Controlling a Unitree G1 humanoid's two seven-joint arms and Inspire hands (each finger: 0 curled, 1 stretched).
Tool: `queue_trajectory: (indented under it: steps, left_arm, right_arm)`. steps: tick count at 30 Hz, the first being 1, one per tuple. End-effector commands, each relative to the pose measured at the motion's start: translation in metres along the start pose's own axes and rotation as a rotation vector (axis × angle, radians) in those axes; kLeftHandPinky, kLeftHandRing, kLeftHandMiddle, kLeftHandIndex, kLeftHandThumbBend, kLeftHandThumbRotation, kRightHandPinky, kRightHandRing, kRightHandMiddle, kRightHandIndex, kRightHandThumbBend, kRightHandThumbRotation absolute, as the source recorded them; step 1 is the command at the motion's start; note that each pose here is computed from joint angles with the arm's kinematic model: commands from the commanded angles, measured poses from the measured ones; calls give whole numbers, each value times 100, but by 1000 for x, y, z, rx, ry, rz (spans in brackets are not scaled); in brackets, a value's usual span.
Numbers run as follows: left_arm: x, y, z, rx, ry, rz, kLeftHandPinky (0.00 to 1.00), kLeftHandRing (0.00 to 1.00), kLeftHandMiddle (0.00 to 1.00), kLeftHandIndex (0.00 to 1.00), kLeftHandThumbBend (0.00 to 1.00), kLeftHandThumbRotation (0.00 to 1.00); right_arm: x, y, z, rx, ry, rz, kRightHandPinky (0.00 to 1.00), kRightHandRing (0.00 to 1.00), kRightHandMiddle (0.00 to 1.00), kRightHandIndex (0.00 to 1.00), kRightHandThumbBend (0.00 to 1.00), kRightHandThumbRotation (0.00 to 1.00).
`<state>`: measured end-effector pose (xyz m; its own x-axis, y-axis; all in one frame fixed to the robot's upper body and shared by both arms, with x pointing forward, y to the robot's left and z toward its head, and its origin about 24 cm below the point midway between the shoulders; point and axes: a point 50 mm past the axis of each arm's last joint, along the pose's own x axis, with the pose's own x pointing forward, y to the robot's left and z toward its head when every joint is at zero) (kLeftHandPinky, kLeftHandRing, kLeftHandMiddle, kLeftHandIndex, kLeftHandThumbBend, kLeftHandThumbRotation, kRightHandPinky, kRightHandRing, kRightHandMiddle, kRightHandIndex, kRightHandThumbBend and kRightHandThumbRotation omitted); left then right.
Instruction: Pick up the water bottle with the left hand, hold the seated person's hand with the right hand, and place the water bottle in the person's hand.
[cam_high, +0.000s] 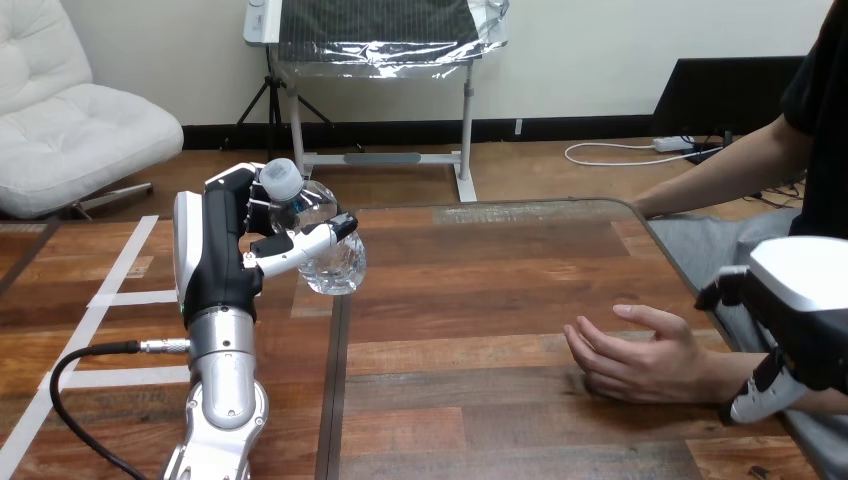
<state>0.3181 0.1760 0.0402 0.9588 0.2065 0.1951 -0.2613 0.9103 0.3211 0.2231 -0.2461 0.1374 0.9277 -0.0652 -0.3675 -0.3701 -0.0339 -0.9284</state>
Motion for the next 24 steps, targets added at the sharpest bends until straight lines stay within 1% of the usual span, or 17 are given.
queue_trajectory:
  steps: [1, 12, 24]
  left_arm:
    - [16, 5, 35, -43, -162, 29, 45, 45, 47, 47, 75, 0]
    - [16, 4, 37, -49, -168, 30, 44, 45, 46, 46, 75, 0]
    - [16, 5, 38, -44, -176, 35, 44, 45, 46, 46, 76, 0]
  right_arm:
    - [3, -12, 1, -15, 18, -49, 69, 79, 82, 79, 78, 1]
    - [6, -11, -1, -6, 31, -34, 68, 78, 81, 79, 76, 1]
    - [12, -7, -2, 9, 12, -17, 68, 78, 81, 78, 76, 0]
